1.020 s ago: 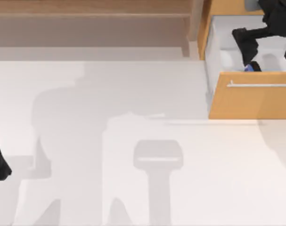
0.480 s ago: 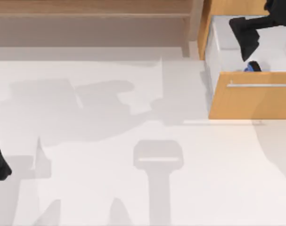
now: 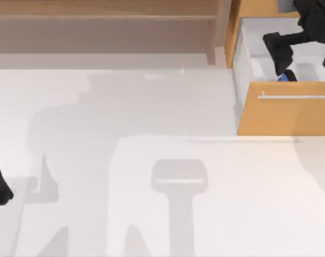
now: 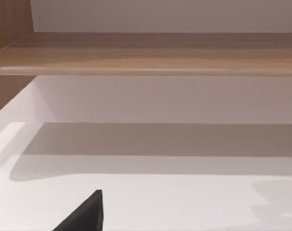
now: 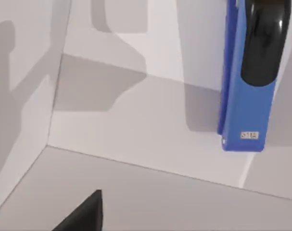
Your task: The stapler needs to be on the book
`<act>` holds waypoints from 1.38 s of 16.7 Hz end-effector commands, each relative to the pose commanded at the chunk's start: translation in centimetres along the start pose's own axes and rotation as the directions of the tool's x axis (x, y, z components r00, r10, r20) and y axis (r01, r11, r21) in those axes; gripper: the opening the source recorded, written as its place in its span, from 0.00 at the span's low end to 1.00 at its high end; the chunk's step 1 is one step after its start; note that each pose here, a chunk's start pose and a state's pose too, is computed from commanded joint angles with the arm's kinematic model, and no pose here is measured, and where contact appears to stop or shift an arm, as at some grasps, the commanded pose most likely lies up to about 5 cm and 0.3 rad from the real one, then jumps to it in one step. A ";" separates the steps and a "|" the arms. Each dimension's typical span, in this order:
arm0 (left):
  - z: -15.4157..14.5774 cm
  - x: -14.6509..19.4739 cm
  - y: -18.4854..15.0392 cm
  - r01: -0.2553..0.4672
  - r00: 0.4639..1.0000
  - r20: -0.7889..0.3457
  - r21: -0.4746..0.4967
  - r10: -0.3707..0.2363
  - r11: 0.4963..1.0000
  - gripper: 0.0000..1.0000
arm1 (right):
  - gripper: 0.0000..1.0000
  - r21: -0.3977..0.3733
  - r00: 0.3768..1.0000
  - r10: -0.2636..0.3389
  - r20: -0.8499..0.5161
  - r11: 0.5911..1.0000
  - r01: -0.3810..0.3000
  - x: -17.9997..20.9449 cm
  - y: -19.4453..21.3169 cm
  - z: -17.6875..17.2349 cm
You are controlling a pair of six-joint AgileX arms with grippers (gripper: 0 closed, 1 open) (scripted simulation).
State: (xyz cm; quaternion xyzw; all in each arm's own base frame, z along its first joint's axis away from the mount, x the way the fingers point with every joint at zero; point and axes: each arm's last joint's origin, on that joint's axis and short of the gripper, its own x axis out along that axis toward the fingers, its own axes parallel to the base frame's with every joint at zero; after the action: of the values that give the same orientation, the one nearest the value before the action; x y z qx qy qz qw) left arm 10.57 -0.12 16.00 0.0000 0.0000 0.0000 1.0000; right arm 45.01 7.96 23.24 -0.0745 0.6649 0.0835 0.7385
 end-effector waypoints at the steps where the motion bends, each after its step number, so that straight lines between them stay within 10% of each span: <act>1: 0.0 0.0 0.0 0.000 1.000 0.000 0.000 0.000 1.000 1.00 | 1.00 0.000 1.000 -0.001 -0.001 1.000 0.001 1.6 -0.6 0.5; 13: 0.0 0.0 0.0 0.000 1.000 0.000 0.000 0.000 1.000 1.00 | 1.00 -0.002 1.000 0.001 -0.005 1.000 -0.001 10.4 -1.9 2.3; 23: 0.0 0.0 0.0 0.000 1.000 0.000 0.000 0.000 1.000 1.00 | 0.25 -0.002 1.000 0.001 -0.005 1.000 -0.001 10.4 -1.9 2.3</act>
State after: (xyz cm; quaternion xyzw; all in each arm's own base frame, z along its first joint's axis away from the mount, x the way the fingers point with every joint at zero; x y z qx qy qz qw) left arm 10.57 -0.12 16.00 0.0000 0.0000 0.0000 1.0000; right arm 48.76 6.84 13.16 -0.0751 0.6666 0.0843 0.7368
